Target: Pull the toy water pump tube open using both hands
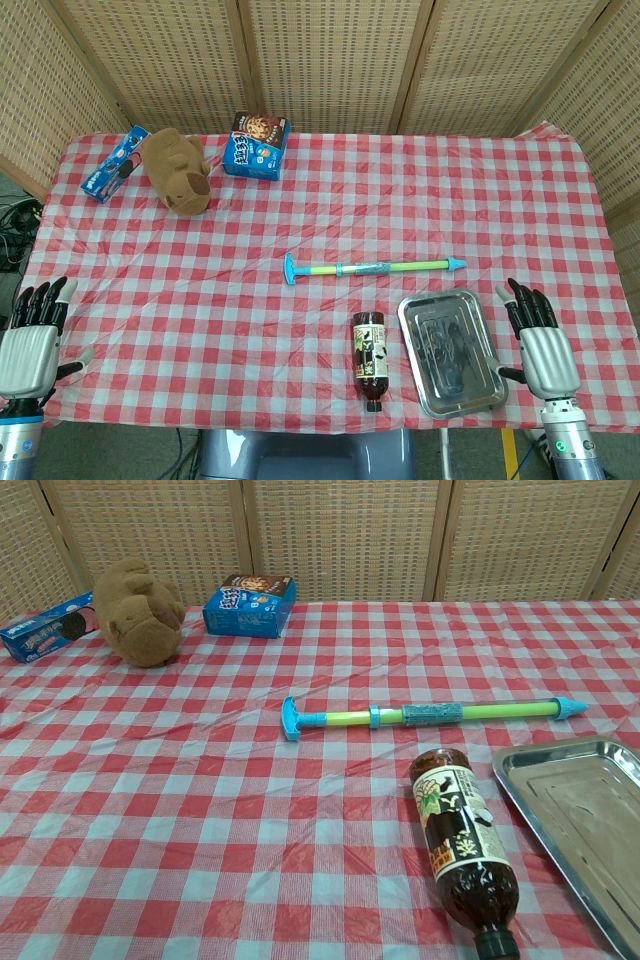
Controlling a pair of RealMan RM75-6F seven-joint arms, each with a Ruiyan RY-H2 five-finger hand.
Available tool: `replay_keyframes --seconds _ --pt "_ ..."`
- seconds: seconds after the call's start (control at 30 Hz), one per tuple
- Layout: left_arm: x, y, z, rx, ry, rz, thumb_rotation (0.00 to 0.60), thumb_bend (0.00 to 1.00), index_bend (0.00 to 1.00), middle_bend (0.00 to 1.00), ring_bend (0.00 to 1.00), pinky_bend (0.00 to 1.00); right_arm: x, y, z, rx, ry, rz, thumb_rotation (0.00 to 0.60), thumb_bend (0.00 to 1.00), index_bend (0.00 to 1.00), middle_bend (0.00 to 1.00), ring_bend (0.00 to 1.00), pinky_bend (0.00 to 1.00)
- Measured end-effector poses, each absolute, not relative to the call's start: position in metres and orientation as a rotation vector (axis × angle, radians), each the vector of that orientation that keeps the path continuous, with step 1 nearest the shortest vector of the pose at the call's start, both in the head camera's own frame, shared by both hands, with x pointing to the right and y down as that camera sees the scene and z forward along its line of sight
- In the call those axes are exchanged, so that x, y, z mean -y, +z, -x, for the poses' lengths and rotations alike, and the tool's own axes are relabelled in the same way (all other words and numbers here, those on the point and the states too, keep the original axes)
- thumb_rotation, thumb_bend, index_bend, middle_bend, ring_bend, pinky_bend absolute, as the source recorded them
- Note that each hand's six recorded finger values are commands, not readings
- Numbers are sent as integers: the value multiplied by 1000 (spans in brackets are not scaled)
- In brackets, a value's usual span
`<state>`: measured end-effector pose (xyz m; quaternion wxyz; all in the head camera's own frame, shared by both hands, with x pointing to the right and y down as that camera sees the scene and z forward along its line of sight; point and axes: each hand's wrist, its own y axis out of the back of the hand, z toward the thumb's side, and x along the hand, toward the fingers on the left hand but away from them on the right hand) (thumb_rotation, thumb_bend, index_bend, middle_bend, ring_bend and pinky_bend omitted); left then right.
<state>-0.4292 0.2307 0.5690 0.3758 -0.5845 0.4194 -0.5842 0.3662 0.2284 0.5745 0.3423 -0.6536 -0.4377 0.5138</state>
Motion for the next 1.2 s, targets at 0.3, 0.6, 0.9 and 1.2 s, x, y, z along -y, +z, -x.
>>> replay_keyframes --seconds 0.3,0.6,0.9,1.2 --pt "-232 566 428 -1075 -1489 1492 600 0 0 0 0 0 -229 572 -367 1142 1330 1701 600 176 0 0 0 0" --pt "-231 567 428 -1077 -1488 1496 600 0 0 0 0 0 -228 570 -367 1156 1323 1701 600 176 0 0 0 0" --pt "-230 568 427 -1076 -1488 1495 600 0 0 0 0 0 -228 571 -368 1154 1324 1707 600 176 0 0 0 0" --pt "-230 566 426 -1085 -1480 1504 600 0 0 0 0 0 -229 570 -366 1151 1317 1713 600 177 0 0 0 0"
